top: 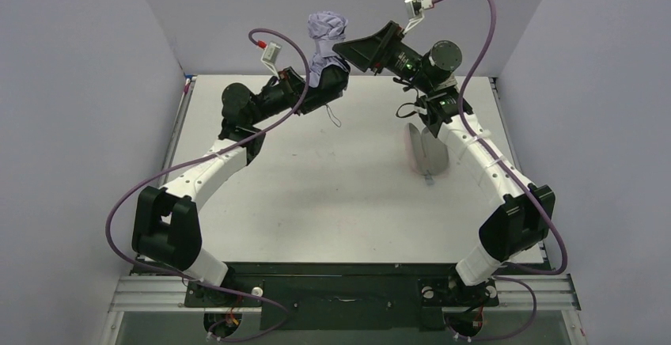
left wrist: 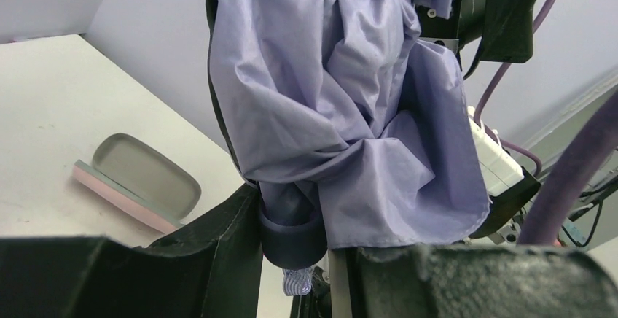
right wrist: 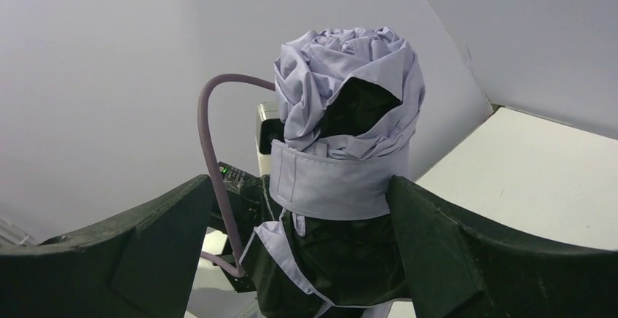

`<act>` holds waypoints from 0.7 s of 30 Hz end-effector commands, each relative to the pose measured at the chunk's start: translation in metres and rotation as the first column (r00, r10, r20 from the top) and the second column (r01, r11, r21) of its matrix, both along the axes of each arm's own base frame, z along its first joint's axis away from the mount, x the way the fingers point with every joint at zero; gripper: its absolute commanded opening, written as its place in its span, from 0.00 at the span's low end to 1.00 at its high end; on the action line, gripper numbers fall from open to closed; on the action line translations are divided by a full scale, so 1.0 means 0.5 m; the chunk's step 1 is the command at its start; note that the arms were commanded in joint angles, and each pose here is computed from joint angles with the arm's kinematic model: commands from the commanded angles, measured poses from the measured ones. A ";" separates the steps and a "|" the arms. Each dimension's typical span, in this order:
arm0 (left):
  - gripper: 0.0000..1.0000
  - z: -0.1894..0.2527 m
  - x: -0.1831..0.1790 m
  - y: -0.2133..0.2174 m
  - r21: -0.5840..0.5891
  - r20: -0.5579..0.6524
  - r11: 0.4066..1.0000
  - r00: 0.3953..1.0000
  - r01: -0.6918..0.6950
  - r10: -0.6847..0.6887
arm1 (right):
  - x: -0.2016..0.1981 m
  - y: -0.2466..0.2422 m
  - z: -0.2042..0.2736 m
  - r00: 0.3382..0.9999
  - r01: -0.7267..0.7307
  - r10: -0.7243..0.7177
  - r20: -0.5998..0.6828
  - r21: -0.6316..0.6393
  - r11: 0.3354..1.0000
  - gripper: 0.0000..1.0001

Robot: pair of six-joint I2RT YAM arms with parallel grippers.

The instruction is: Open the umbrella

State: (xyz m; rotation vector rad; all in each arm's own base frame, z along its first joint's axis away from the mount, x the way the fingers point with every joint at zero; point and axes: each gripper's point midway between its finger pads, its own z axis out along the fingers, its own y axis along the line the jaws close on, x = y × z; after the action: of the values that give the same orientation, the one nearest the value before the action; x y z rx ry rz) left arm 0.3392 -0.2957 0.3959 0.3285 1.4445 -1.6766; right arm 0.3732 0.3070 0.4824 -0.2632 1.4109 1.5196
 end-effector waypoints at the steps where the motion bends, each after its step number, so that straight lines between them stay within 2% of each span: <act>1: 0.00 0.107 -0.087 -0.013 -0.037 0.237 0.991 0.965 0.127 -0.115 | -0.027 0.030 -0.011 0.998 -0.066 0.066 0.000 -0.033 0.997 0.85; 3: 0.00 0.108 -0.089 -0.014 -0.033 0.241 0.990 0.963 0.136 -0.124 | -0.021 0.032 -0.028 0.999 -0.051 0.050 -0.021 -0.067 0.996 0.85; 7: 0.00 0.118 -0.094 -0.014 -0.034 0.256 0.989 0.958 0.146 -0.133 | 0.005 0.020 -0.086 0.999 0.035 -0.039 -0.019 -0.213 0.976 0.85; 10: 0.00 0.114 -0.100 -0.018 -0.019 0.245 0.985 0.955 0.174 -0.164 | -0.001 0.009 -0.084 0.999 0.032 -0.034 -0.003 -0.219 0.975 0.86; 13: 0.00 0.103 -0.106 -0.028 0.001 0.237 0.974 0.947 0.225 -0.218 | -0.017 0.023 -0.061 0.999 -0.030 0.031 0.004 -0.162 0.986 0.84; 14: 0.00 0.105 -0.108 -0.030 0.002 0.234 0.972 0.945 0.236 -0.230 | -0.019 0.028 -0.042 0.998 -0.042 0.047 0.039 -0.125 0.991 0.79; 15: 0.00 0.096 -0.105 -0.035 0.012 0.220 0.968 0.944 0.250 -0.247 | -0.024 0.036 -0.039 0.997 -0.080 0.081 0.007 -0.093 0.992 0.76; 17: 0.00 0.091 -0.096 -0.038 0.021 0.199 0.966 0.946 0.256 -0.255 | -0.029 0.039 -0.020 0.994 -0.105 0.106 0.020 -0.056 0.993 0.48; 18: 0.00 0.092 -0.094 -0.038 0.023 0.200 0.967 0.947 0.253 -0.252 | -0.028 0.038 -0.018 0.994 -0.104 0.105 0.023 -0.053 0.993 0.42; 19: 0.10 0.089 -0.084 -0.033 0.023 0.188 0.972 0.953 0.236 -0.236 | -0.027 0.034 -0.014 0.995 -0.095 0.096 0.032 -0.054 0.994 0.28; 20: 0.18 0.087 -0.077 -0.029 0.028 0.197 0.976 0.956 0.215 -0.216 | -0.024 0.030 -0.012 0.996 -0.084 0.086 0.035 -0.054 0.995 0.20; 21: 0.39 0.086 -0.065 -0.016 0.026 0.184 0.983 0.966 0.179 -0.181 | -0.021 0.024 -0.009 0.996 -0.074 0.076 0.038 -0.052 0.996 0.06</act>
State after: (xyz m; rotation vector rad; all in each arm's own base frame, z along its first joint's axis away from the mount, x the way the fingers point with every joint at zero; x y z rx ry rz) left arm 0.3148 -0.3163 0.3985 0.5266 1.4821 -1.8232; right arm 0.3699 0.3215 0.4501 -0.3499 1.5270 1.4995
